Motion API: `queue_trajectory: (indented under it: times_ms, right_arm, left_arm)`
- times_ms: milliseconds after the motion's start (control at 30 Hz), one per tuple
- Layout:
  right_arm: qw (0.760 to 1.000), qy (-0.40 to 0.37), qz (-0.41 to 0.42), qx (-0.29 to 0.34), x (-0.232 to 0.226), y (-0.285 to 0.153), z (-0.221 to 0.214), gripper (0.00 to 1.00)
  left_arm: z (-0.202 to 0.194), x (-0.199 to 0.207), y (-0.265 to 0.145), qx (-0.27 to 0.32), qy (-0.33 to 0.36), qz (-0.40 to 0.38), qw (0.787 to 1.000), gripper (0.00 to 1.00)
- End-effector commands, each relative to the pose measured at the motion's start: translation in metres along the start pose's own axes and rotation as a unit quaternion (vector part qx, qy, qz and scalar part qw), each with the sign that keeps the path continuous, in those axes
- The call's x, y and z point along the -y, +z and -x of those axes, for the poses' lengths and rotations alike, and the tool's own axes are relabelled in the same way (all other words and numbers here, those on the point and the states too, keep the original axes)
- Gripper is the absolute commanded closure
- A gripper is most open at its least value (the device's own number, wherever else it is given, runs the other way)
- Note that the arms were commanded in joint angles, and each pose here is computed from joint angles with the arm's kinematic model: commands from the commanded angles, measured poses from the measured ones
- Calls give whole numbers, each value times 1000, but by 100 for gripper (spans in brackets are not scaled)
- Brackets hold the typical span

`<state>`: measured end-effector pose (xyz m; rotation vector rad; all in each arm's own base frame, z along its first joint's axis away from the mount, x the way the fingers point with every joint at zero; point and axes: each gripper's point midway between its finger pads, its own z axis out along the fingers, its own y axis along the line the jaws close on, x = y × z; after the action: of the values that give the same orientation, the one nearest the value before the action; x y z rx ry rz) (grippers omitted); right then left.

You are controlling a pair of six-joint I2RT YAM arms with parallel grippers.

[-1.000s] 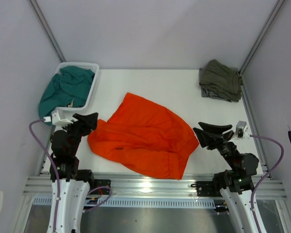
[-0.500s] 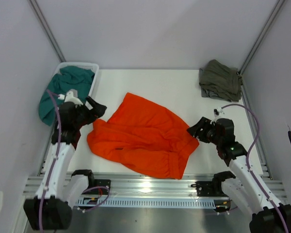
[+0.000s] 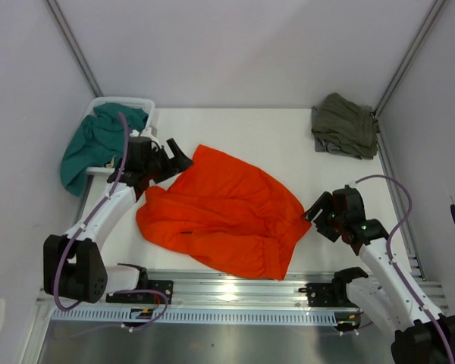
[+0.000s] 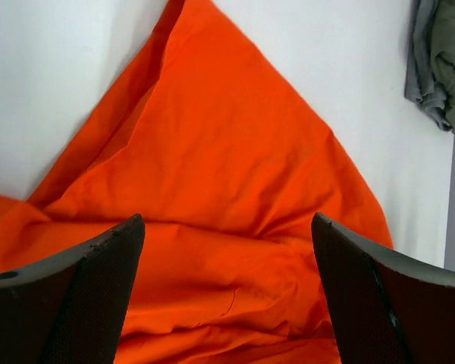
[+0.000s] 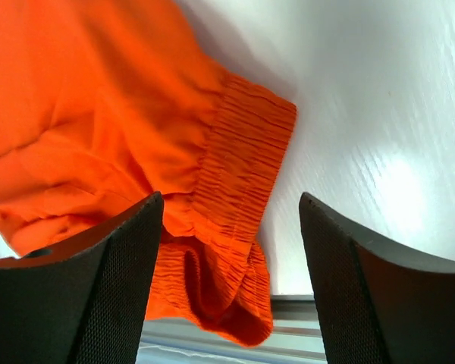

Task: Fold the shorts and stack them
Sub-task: Flatten the shorts out

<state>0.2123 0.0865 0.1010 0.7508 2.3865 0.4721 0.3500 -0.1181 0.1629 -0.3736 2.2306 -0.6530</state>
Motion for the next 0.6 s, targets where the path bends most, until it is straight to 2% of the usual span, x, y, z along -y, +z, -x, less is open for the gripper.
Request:
queue_trajectory:
  times_ms: [0,67,167,367,467,567]
  right_arm:
    - [995,80,37,-40,0,8,-19,25]
    - [989,119,66,-59,-5,11,-24,26]
    - [986,138,82,-40,-6,14,-19,25]
    - [979,169,99,-60,-6,27,-25,25]
    - [976,179,113,-56,-7,36,-23,27]
    - [976,185,114,-33,-5,41,-15,32]
  left_arm:
    - [30,35,1,37,3,-46,998,8]
    - [19,51,2,28,20,-64,997,8]
    - [-3,75,-1,17,46,-90,995,7]
    - [-76,144,-16,-29,138,-173,975,7]
    - [-110,163,-18,-60,163,-209,962,7]
    - [-135,157,-7,-84,172,-204,960,7]
